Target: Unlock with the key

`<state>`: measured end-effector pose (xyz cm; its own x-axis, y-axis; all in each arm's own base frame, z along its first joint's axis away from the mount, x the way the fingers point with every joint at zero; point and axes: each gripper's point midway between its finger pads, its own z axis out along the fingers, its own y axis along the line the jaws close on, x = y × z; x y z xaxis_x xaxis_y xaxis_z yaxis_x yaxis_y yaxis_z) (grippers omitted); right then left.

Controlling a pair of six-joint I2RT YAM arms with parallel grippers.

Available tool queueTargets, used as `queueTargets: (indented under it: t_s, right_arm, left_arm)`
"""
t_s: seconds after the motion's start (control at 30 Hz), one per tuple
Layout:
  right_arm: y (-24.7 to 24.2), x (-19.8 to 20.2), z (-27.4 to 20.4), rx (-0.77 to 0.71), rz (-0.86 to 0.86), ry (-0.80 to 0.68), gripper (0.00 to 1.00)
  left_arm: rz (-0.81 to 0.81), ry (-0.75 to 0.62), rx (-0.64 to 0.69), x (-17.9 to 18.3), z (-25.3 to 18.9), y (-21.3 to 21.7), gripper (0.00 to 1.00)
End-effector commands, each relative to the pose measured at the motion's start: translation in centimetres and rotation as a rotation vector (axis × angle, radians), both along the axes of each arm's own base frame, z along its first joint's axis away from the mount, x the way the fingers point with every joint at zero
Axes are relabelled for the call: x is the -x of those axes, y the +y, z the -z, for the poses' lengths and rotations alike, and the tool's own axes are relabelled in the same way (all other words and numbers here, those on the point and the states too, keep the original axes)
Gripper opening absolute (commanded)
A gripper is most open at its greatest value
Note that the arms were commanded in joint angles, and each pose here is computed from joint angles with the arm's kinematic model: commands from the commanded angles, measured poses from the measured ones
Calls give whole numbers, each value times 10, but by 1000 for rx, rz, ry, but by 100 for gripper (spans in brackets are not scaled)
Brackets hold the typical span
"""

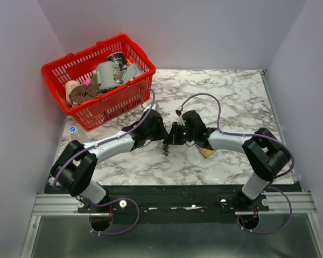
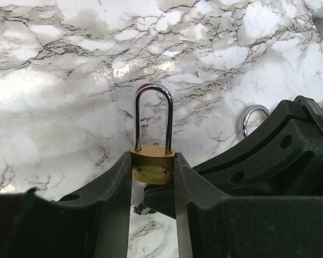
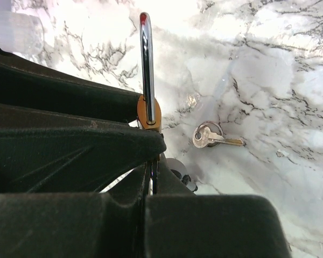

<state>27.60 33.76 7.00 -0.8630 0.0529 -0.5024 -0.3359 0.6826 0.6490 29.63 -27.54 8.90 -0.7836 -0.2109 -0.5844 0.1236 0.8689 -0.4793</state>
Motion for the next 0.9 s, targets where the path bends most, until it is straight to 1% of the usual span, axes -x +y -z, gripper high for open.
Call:
queueTargets:
  t_s: [0.0,0.17,0.27,0.37,0.5,0.57,0.6,0.7,0.87]
  right_arm:
    - [13,-54,-85,-216,116,-316,1]
    - [12,-57,-98,-257,120,-382,1]
    - [14,-54,-105,-275,91,-399,1]
    - [11,-47,-112,-303,79,-414,1]
    - [7,-38,-124,-324,30,-436,1]
    - [4,-33,-133,-332,12,-453,1]
    - [2,-31,-134,-320,3,-457,1]
    - [-2,-24,-141,-316,-21,-469,1]
    - [-6,-16,-153,-341,-61,-475,1]
  left_arm:
    - [83,125,-17,37,19,-2,0]
    - [98,133,9,41,17,-6,0]
    - [130,129,52,45,11,-12,0]
    - [150,96,86,45,-1,-16,0]
    - [199,6,163,43,-29,-25,0]
    - [209,-9,167,44,-33,-24,0]
    - [217,-50,198,40,-46,-27,0]
    - [230,-91,227,40,-58,-28,0]
    - [275,-122,287,43,-73,-33,0]
